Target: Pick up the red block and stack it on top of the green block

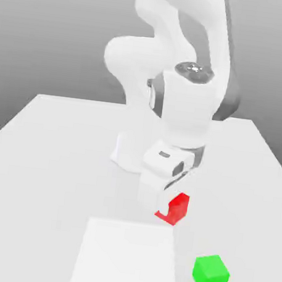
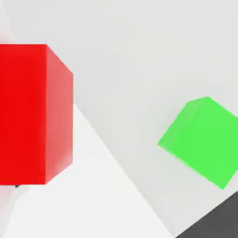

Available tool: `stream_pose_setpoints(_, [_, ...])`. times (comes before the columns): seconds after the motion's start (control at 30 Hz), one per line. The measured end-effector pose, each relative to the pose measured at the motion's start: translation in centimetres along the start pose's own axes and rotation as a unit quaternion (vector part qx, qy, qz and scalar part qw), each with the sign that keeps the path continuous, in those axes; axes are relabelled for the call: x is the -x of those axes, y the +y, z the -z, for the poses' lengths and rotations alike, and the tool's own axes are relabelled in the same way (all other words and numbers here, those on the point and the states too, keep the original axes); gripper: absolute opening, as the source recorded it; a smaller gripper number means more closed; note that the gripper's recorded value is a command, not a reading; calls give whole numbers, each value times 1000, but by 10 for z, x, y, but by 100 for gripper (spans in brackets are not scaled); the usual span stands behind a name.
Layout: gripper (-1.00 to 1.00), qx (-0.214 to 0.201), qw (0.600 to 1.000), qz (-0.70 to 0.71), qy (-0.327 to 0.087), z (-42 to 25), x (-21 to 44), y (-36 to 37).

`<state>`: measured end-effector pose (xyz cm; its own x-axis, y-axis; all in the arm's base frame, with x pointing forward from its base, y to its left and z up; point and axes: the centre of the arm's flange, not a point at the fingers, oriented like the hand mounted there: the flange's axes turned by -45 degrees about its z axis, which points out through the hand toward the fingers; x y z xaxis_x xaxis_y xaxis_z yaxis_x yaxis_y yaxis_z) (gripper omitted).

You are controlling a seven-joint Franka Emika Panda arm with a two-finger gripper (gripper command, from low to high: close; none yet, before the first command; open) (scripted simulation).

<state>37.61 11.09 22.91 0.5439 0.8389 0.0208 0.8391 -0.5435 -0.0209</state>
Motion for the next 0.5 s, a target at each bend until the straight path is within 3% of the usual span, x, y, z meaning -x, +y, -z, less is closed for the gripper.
stream_pose_setpoints(0.2, [-100,7,999,45,-8,14,-73,13])
stream_pose_setpoints(0.37, [-100,9,999,48,-11,-38,-81,19])
stream_pose_setpoints(0.4, [100,9,999,48,-11,-46,-81,19])
stream_pose_setpoints(0.5, [100,9,999,48,-11,-46,-81,19])
